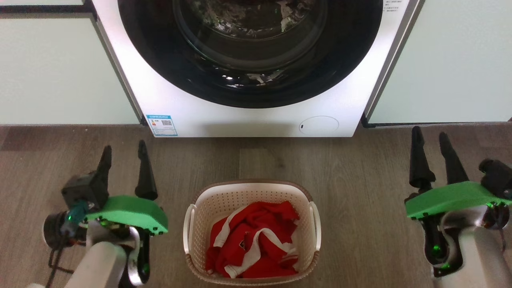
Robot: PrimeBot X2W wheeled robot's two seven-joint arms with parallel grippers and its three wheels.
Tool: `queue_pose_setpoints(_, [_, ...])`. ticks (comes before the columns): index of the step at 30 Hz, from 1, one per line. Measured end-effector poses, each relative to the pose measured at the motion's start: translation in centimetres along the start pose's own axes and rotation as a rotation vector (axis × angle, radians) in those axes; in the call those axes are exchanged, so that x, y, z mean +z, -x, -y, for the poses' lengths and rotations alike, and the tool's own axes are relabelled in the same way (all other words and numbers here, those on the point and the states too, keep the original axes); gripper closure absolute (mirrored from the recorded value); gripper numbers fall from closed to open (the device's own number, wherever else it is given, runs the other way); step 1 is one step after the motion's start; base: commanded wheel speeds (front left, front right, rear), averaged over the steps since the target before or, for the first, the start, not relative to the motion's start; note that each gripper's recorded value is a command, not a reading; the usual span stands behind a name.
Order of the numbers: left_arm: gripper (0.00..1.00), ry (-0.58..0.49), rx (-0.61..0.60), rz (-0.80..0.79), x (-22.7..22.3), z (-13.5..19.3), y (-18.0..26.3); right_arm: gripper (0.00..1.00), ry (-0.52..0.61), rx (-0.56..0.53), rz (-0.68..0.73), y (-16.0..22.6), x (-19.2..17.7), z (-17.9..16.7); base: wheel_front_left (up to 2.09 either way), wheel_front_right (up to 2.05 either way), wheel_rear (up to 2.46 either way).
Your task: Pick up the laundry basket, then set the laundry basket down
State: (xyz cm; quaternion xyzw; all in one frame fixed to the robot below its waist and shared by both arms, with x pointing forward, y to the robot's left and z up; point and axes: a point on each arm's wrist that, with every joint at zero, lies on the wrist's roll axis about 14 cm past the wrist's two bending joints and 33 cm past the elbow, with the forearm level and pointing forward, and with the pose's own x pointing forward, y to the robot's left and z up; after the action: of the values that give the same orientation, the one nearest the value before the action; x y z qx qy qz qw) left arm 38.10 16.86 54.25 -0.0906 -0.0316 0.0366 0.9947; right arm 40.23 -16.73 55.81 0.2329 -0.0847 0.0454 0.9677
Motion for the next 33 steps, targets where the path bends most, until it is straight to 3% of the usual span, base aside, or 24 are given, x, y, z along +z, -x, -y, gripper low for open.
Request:
queue_pose_setpoints(7, [0.0, -0.111, -0.018, 0.028, -0.1, 0.9, 0.6, 0.0, 0.065, 0.021, 0.012, 0.0, 0.1, -0.5, 0.0, 0.0, 0.0])
queue_pose_setpoints(24, [0.0, -0.216, -0.071, 0.049, -1.4, 2.3, 1.2, 0.0, 0.236, 0.046, -0.027, 0.1, -1.8, -0.5, 0.0, 0.0, 0.0])
queue_pose_setpoints(28, [0.0, -0.205, -0.092, 0.083, -0.6, 2.9, 1.1, 0.0, 0.265, 0.054, -0.019, 0.0, -1.7, -0.6, 0.0, 0.0, 0.0])
queue_pose_setpoints(33, [0.0, -0.068, -0.121, 0.158, 2.1, 3.7, 0.6, 0.0, 0.316, 0.057, 0.012, -0.2, -0.8, -0.6, 0.0, 0.0, 0.0])
